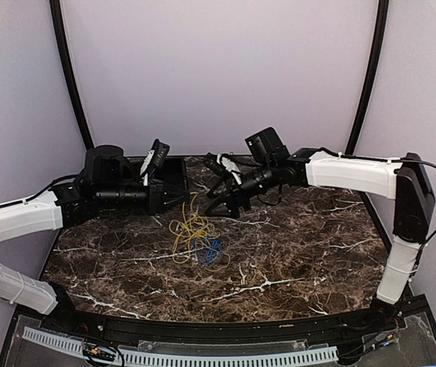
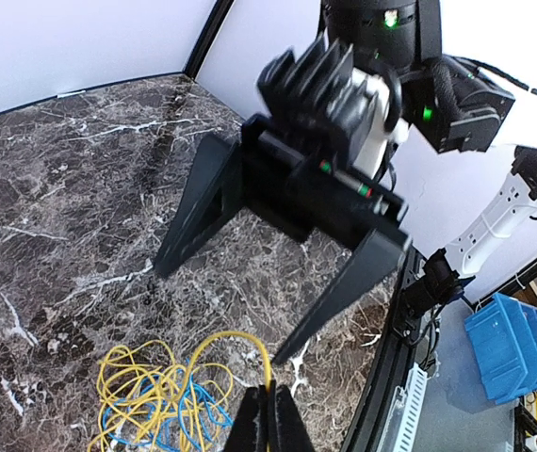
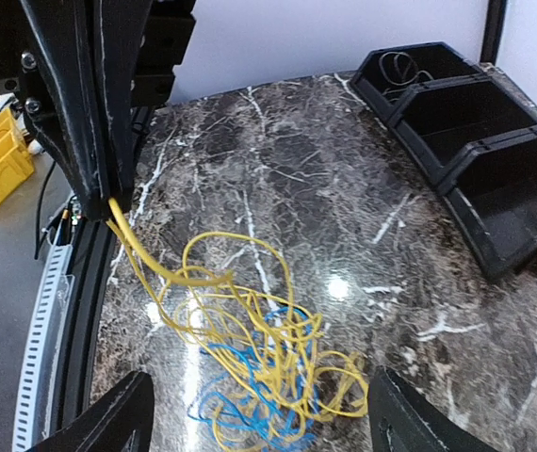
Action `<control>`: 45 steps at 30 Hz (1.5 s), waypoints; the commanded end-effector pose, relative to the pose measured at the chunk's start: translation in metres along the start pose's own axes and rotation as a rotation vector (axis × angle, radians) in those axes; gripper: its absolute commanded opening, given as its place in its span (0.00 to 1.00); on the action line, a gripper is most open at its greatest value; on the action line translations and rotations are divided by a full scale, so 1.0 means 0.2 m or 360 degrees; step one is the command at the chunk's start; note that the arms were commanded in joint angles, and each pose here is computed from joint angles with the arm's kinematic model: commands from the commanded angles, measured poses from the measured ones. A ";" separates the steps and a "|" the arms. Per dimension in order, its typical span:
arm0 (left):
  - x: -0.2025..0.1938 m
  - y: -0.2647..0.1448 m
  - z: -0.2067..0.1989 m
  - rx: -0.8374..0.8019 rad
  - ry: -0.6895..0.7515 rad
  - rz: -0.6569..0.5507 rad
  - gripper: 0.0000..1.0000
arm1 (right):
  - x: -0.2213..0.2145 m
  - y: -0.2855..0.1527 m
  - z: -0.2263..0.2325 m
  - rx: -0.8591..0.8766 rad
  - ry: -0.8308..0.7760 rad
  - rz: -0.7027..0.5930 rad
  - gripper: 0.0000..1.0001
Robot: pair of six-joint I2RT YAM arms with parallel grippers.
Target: Untangle the cables
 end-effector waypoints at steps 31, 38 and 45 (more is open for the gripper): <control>0.72 -0.94 -0.96 -0.0400 0.0614 -0.1087 0.00 | -0.55 0.69 0.11 0.0363 0.0486 0.0006 0.24; 0.64 -0.88 -0.86 -0.0354 0.0513 -0.1062 0.00 | -0.42 0.60 0.12 0.0338 0.0275 0.0023 0.40; 0.54 -0.78 -0.73 -0.0266 0.0425 -0.0999 0.00 | -0.20 0.34 0.18 0.0246 -0.0069 0.0131 0.60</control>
Point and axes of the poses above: each gripper's point midway between its finger pads, its own y axis out along the fingers, its own z axis along the line the jaws close on, x = y × z, the point moved 10 cm from there along -y, back along the fingers, and after that the axes turned 12 degrees about -y, right-handed, at the moved point
